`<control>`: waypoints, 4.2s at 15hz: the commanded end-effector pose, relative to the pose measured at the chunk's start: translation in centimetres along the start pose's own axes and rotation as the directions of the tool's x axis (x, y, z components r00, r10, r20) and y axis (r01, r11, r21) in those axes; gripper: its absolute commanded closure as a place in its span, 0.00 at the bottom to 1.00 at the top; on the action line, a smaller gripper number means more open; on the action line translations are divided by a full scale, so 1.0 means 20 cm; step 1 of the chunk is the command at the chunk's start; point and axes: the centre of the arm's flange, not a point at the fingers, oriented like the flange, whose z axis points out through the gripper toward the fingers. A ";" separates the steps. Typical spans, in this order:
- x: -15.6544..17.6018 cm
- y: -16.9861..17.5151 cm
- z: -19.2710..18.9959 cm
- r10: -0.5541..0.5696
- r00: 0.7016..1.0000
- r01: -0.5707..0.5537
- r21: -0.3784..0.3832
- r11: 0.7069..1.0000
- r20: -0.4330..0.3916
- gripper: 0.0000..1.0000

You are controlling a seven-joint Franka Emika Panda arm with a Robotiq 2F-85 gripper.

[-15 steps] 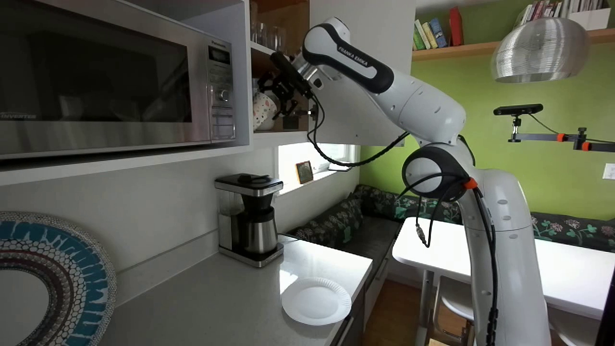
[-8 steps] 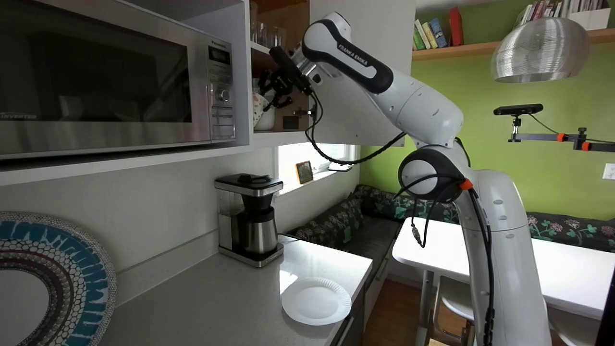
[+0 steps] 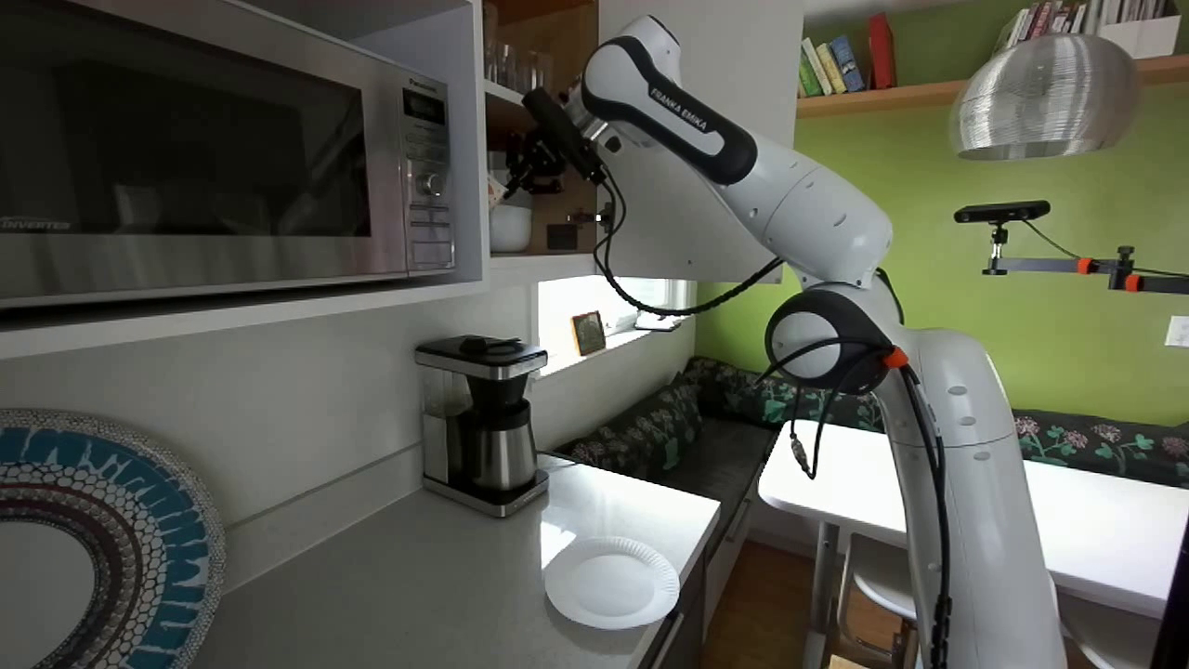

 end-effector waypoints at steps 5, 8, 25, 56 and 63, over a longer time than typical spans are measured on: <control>0.02 -0.06 -0.02 -0.108 0.993 0.106 -0.026 0.994 -0.050 0.99; 0.01 -0.05 -0.02 -0.143 0.989 0.141 -0.044 0.989 -0.036 0.99; -0.03 -0.05 0.01 -0.195 0.980 0.193 -0.053 0.980 -0.043 0.00; -0.12 0.71 -0.53 -0.321 0.891 0.326 0.041 0.945 0.320 0.00; -0.14 1.01 -0.37 -0.444 0.822 0.405 0.181 0.896 0.356 0.00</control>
